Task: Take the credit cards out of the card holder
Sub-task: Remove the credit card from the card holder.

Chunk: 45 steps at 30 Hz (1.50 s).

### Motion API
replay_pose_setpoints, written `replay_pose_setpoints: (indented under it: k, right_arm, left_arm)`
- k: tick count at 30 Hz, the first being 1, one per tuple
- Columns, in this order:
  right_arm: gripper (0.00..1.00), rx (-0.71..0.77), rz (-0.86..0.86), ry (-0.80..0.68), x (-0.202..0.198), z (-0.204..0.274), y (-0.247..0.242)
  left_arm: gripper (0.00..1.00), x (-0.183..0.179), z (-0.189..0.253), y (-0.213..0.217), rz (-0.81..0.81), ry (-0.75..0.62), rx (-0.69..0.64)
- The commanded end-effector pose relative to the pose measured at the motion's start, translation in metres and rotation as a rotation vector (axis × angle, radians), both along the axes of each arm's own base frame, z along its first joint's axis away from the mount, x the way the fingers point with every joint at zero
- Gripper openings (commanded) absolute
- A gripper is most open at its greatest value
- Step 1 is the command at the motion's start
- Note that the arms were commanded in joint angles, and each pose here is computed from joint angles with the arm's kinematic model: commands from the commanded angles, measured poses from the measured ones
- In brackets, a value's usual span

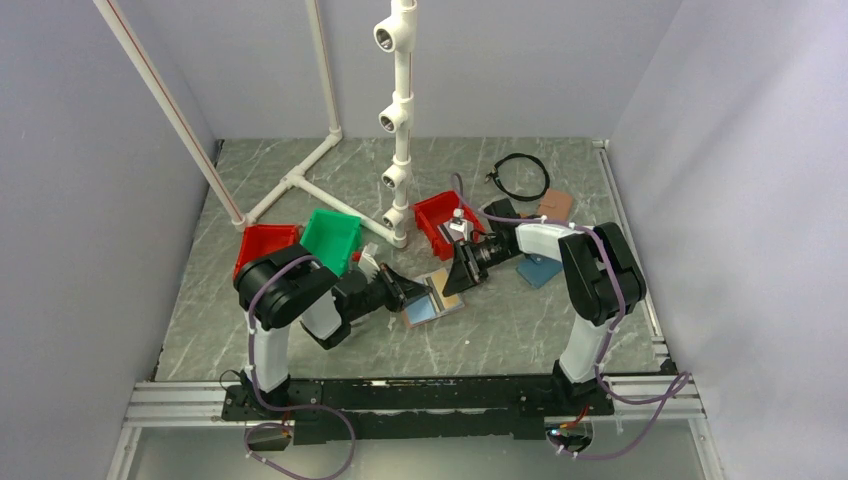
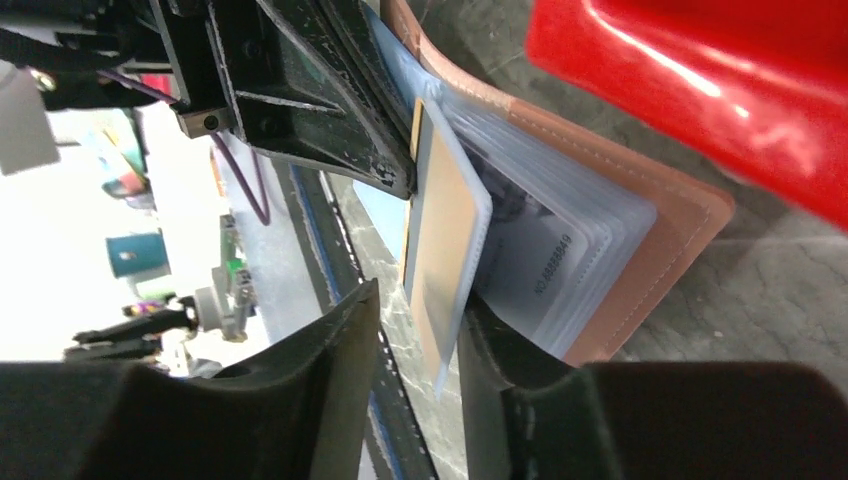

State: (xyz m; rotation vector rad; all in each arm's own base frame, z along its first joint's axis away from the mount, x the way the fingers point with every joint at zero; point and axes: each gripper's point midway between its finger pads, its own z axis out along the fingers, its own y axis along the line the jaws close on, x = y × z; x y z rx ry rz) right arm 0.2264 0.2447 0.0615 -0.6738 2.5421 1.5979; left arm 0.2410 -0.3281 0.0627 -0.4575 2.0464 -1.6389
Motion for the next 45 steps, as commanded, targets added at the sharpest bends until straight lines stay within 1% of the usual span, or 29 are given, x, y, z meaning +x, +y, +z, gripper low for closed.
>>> replay_pose_setpoints:
  k: [1,4,7,12,14,16,19,21,22,26,36,42,45]
  right_arm:
    - [0.41,-0.004,0.053,-0.16,0.012,0.017,-0.002]
    - [0.43,-0.025,0.051,-0.213,0.016,0.02,-0.005]
    - [0.42,-0.046,0.055,-0.226,0.017,0.016,-0.008]
    - [0.33,-0.048,0.084,-0.197,0.013,0.008,-0.007]
    - [0.3,-0.045,0.091,-0.192,0.011,0.007,-0.006]
    - [0.25,-0.036,0.098,-0.188,0.01,0.008,-0.005]
    - [0.13,-0.01,0.109,-0.175,0.007,0.011,-0.003]
    - [0.02,-0.001,0.117,-0.167,0.006,0.011,-0.002]
    - [0.0,0.004,0.12,-0.164,0.005,0.012,-0.001]
    - [0.0,-0.008,0.117,-0.169,0.006,0.011,-0.003]
    - [0.0,-0.059,0.094,-0.178,0.012,0.001,-0.007]
    - [0.0,-0.07,0.095,-0.187,0.013,-0.001,-0.008]
    - [0.0,-0.047,0.12,-0.214,0.012,0.004,-0.008]
  left_arm:
    - [0.0,-0.013,0.013,-0.008,-0.105,-0.079,0.019]
    - [0.0,-0.019,0.006,-0.008,-0.149,-0.086,0.098]
    - [0.0,-0.023,0.003,-0.007,-0.187,-0.099,0.165]
    - [0.0,-0.025,0.009,-0.004,-0.216,-0.147,0.215]
    - [0.0,-0.027,0.01,-0.003,-0.223,-0.166,0.22]
    - [0.0,-0.027,0.01,-0.002,-0.223,-0.181,0.219]
    - [0.0,-0.029,0.01,-0.001,-0.228,-0.197,0.208]
    - [0.0,-0.03,0.011,-0.002,-0.229,-0.21,0.197]
    - [0.0,-0.03,0.011,-0.002,-0.229,-0.216,0.193]
    - [0.0,-0.032,0.013,0.001,-0.223,-0.237,0.177]
    - [0.0,-0.038,0.009,0.012,-0.228,-0.235,0.186]
    - [0.0,-0.038,0.003,0.017,-0.224,-0.213,0.19]
    - [0.0,-0.04,0.0,0.02,-0.222,-0.199,0.2]
